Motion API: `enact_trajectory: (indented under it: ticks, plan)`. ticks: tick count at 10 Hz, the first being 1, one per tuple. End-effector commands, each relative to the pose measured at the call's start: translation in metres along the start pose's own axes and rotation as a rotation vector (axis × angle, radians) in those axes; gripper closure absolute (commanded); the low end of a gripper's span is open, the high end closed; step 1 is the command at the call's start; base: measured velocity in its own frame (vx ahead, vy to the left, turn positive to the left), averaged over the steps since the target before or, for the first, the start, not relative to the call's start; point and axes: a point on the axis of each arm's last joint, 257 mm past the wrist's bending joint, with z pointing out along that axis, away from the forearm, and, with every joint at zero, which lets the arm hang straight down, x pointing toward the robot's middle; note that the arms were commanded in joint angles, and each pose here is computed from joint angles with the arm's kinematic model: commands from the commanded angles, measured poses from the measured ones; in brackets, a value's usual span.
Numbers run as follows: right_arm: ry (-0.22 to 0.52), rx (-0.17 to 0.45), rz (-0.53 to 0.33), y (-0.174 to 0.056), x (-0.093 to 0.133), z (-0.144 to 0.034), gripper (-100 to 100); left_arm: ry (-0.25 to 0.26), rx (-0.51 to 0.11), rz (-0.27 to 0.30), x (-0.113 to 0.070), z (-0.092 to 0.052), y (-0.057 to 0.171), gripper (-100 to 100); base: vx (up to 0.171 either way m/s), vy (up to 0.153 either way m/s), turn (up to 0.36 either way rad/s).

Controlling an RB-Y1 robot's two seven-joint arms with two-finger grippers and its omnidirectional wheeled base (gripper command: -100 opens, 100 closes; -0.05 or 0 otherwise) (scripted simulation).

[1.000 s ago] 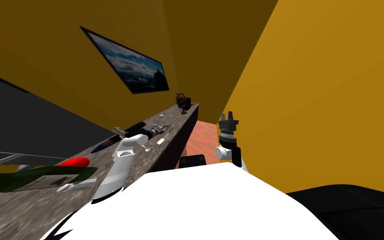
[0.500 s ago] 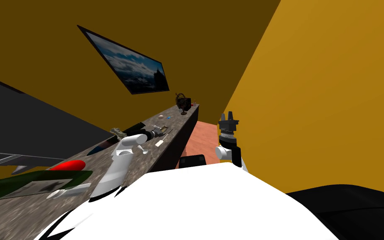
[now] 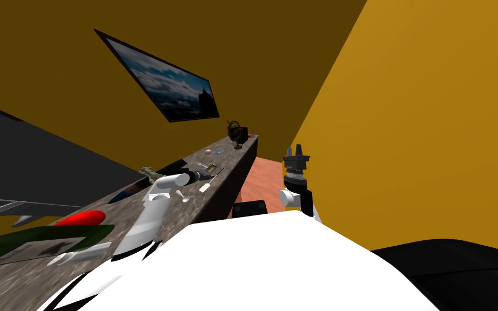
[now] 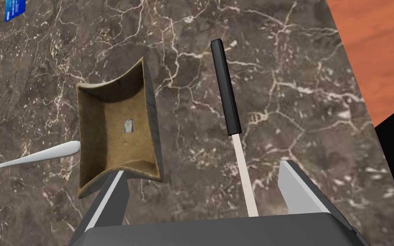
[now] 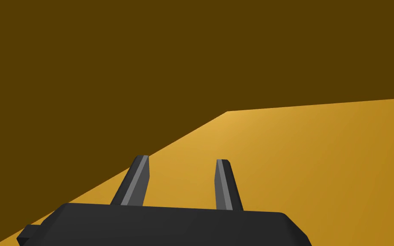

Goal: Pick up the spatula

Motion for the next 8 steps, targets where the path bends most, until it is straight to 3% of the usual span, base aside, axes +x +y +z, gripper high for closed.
enact_trajectory:
  ticks: [1, 2, 8]
  plan:
    - [0.000, 0.000, 0.000, 0.000, 0.000, 0.000, 0, -0.036, -0.034, -0.022, -0.012, 0.002, 0.007, -100, 0.046, -0.025, 0.016]
    - [0.000, 0.000, 0.000, 0.000, 0.000, 0.000, 0, -0.068, -0.063, -0.058, -0.022, 0.002, 0.011, -100, 0.051, -0.028, 0.025]
    - [0.000, 0.000, 0.000, 0.000, 0.000, 0.000, 0, -0.201, -0.175, -0.151, -0.059, -0.004, 0.032, -100, 0.043, -0.018, 0.015]
